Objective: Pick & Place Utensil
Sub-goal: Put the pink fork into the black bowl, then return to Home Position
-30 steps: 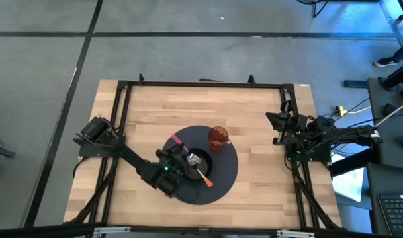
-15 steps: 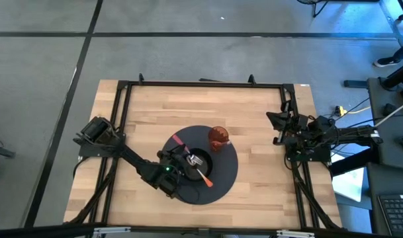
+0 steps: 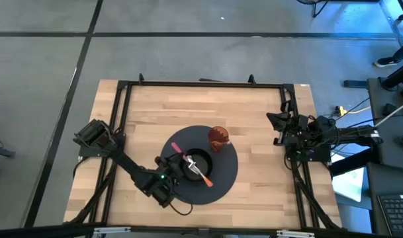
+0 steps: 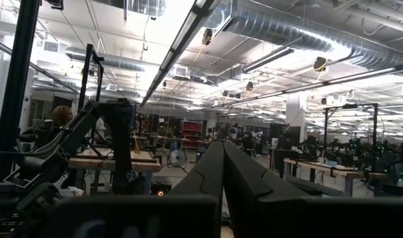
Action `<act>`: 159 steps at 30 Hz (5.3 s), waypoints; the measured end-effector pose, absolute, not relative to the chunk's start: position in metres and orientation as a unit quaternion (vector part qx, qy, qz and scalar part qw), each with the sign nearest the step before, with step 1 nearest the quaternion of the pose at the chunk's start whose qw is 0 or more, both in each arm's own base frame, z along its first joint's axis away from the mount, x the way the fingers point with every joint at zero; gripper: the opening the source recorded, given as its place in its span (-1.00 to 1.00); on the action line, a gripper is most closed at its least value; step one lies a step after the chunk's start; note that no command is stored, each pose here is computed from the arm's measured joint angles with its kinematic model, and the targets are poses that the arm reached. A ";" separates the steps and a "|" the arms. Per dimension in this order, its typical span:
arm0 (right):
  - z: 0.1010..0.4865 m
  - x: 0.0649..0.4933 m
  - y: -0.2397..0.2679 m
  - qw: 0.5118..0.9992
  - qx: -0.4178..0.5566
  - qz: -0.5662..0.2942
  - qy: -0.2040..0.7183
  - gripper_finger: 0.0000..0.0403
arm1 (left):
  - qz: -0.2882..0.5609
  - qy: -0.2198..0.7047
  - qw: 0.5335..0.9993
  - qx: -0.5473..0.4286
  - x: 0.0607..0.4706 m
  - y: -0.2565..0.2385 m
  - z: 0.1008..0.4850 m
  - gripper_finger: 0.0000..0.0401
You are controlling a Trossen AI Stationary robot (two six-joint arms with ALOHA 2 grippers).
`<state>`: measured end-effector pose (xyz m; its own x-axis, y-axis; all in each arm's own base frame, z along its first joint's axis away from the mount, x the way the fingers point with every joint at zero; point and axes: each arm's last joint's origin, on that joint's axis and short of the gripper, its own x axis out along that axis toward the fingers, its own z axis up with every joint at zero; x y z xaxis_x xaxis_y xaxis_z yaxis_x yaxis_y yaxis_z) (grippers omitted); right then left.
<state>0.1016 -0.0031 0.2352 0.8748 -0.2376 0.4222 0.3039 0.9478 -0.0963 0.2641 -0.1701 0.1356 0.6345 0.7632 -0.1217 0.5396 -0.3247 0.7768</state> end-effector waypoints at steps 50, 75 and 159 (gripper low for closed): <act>0.235 0.102 -0.002 0.968 -0.072 -0.117 -0.212 -0.95 | 0.082 0.428 0.379 0.817 0.270 -0.171 0.105 -0.77; 0.236 0.102 -0.002 0.967 -0.071 -0.112 -0.216 -0.95 | 0.095 0.410 0.381 0.823 0.263 -0.180 0.123 -0.41; 0.224 0.106 0.000 0.981 -0.079 -0.083 -0.154 -0.97 | 0.015 0.048 0.990 0.132 0.152 -0.061 0.263 -0.84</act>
